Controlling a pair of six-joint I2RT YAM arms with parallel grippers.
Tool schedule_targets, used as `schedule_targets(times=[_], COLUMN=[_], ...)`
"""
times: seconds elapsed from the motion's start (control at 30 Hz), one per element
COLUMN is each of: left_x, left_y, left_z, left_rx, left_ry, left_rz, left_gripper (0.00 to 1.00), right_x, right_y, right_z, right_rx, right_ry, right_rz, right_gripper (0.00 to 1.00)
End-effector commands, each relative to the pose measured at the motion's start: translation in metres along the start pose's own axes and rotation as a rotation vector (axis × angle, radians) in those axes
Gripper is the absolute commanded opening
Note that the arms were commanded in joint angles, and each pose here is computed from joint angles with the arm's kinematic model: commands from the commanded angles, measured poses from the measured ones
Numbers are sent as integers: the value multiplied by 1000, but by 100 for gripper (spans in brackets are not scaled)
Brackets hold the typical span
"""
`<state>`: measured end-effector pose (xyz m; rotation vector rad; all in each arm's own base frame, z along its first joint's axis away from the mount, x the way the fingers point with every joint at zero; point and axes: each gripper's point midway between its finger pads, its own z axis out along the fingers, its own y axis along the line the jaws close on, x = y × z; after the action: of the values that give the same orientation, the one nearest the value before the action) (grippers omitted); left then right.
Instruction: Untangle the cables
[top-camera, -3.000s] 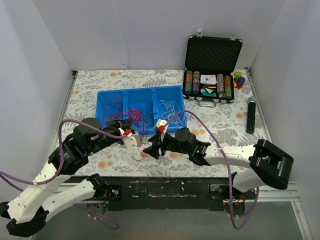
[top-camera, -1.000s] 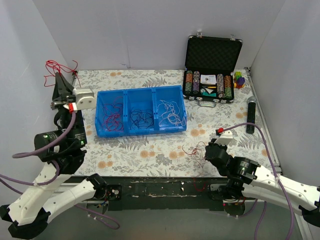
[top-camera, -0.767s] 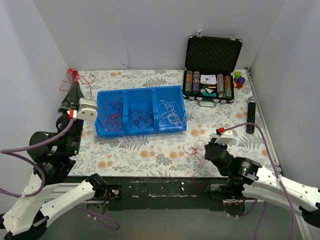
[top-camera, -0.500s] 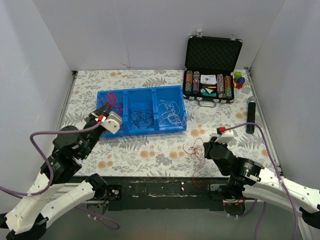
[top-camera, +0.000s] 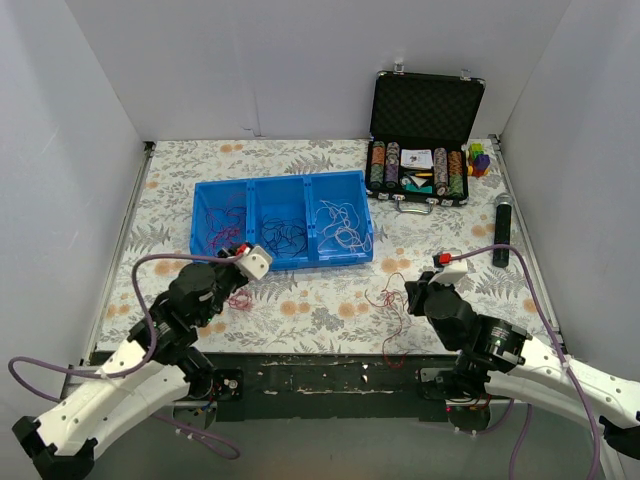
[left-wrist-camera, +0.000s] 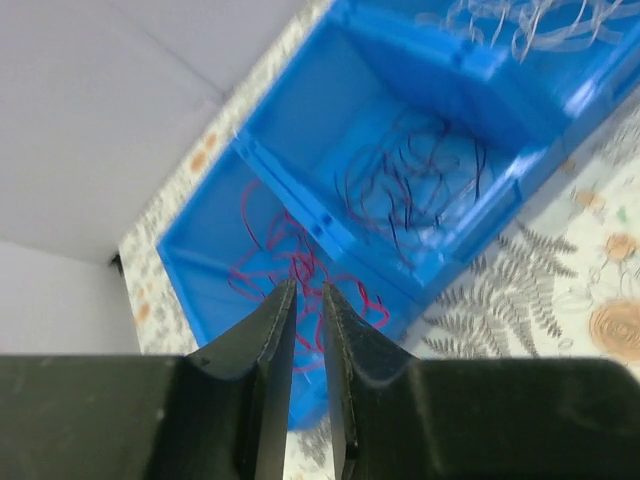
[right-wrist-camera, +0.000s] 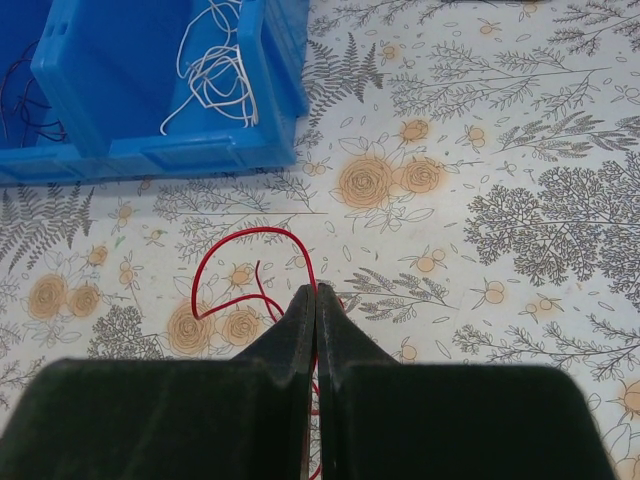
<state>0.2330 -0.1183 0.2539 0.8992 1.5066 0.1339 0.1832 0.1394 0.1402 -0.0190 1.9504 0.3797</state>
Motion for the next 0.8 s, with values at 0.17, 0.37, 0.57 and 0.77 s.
schedule_targets(times=[0.17,0.37,0.57,0.77], left_x=[78,48,19,-19], left_y=[81,63,59,105], left_z=[48,58,50,60], left_rx=[-270,170,231,117], left_ry=[194,132,24,-80], left_rz=[-183,-253,-200,-99], left_gripper=[0,1,0,0], right_x=[-21,-16,-11,-12], right_y=[10,6,10,15], right_z=[-4,-4,0,2], right_rx=[-33,-30,-39,-49], right_ry=[-52,-47,-33,-36], right_rz=[26,22,12,4], right_gripper=[1,1,1,1])
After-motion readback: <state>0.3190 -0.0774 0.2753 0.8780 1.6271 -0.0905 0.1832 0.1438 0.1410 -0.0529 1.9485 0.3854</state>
